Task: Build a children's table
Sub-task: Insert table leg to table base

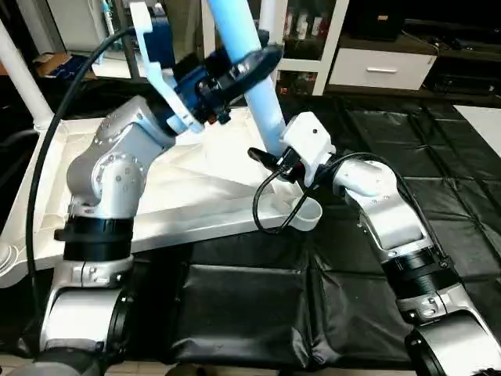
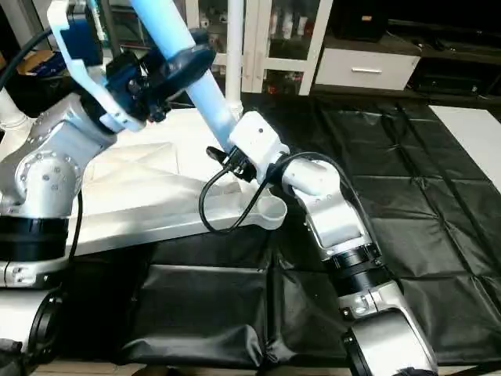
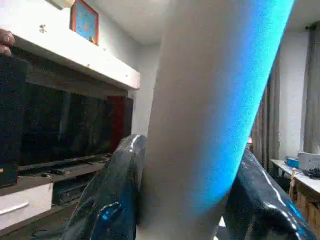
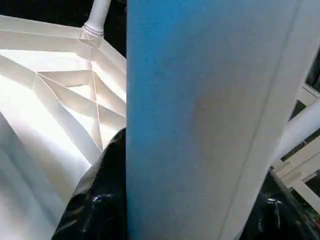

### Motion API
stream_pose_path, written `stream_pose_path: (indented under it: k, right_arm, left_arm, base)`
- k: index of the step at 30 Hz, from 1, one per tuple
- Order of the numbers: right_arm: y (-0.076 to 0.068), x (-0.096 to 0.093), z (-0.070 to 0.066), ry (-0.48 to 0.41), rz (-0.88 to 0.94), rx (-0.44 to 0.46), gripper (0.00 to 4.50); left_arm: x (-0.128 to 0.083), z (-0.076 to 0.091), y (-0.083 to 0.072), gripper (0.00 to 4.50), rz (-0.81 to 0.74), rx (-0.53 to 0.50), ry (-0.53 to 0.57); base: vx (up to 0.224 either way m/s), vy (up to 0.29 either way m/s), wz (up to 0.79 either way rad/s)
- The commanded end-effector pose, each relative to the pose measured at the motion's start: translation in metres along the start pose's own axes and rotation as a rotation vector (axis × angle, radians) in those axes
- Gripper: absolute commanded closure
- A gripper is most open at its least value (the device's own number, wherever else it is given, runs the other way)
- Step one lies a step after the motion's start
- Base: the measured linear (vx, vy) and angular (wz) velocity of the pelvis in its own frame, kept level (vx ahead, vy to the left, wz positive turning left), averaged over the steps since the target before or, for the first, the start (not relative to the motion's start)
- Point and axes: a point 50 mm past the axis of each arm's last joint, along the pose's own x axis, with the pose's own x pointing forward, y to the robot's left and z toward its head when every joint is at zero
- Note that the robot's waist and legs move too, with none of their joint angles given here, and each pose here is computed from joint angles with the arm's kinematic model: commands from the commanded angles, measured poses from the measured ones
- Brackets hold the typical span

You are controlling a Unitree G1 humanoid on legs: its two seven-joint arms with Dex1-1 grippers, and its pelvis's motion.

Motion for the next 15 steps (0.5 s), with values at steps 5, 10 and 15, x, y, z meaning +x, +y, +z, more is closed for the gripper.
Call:
stream_pose_path:
  k: [5, 10, 15]
  right_arm:
    - [0.000, 0.001, 0.014, -0.043, 0.002, -0.063, 2.61]
    - [-0.004, -0.001, 0.018, -0.094, -0.083, -0.087, 2.05]
    - [-0.005, -0.001, 0.025, -0.132, -0.149, -0.176, 1.61]
  left_arm:
    - [0.004, -0.001, 0.006, 2.71, 0.059, 0.003, 0.011]
    - [0.007, 0.001, 0.009, 2.74, 0.127, -0.028, -0.045]
    - [0.011, 0.004, 0.018, 2.77, 0.326, -0.034, -0.117]
  base:
    - [0.000, 0.000, 0.00]
    - [0.000, 0.000, 0.00]
    - [0.000, 0.000, 0.00]
